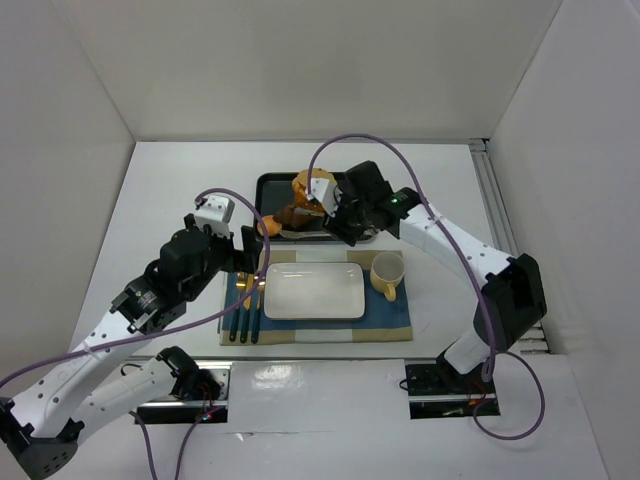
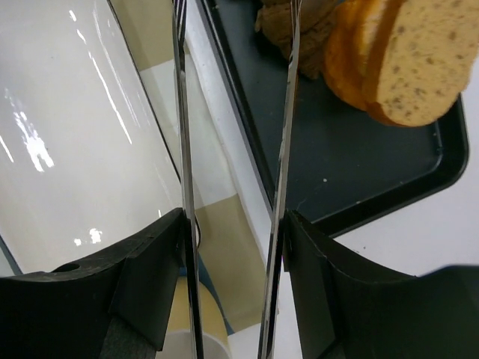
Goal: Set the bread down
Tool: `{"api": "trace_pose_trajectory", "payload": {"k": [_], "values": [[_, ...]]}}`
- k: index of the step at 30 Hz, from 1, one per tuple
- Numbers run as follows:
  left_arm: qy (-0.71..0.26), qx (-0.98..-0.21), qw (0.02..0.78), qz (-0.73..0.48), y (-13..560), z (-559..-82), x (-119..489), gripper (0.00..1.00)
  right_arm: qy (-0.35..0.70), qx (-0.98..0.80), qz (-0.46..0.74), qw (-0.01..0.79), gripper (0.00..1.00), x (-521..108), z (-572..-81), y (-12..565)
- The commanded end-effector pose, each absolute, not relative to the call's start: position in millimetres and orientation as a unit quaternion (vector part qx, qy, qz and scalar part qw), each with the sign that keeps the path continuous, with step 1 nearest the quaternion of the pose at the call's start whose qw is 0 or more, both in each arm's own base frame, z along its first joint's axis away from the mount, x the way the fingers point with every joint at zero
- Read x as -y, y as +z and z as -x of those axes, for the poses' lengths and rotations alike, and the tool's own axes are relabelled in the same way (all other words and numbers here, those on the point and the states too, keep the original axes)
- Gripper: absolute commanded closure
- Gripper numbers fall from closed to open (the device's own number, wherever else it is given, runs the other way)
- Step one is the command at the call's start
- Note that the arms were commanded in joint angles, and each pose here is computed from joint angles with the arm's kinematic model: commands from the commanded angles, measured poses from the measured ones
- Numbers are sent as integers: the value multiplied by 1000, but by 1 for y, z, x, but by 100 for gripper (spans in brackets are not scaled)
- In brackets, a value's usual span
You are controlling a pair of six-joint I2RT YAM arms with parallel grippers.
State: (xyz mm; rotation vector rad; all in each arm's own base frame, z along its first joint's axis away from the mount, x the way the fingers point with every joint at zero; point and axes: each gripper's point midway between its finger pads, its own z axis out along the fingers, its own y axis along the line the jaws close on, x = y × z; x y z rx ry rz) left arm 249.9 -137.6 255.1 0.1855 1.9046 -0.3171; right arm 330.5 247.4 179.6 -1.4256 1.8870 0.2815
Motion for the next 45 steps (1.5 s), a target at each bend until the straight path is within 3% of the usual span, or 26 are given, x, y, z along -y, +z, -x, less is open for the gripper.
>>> {"api": "trace_pose_trajectory", "payload": {"k": [1,12,31,34,35,38,45], "values": [[-142,-796,586,-65,267,-255,139,0,82,-719,557,408,38,-258,-353,193],[-145,-796,584,-67,267,-254,140,0,38,-721,544,428,38,-256,-380,172],[-145,-796,584,-67,267,-254,140,0,19,-757,527,385,35,-245,-387,123],[-145,-796,584,-67,267,-254,140,0,16,-764,524,376,46,-244,-389,115],[-145,-796,584,-67,267,-254,140,0,18,-767,521,375,62,-245,-389,117],[-145,-796,584,-67,267,-254,140,0,29,-766,520,377,82,-246,-384,119],[-143,-798,581,-68,264,-255,141,0,72,-734,517,433,83,-248,-369,174]]}}
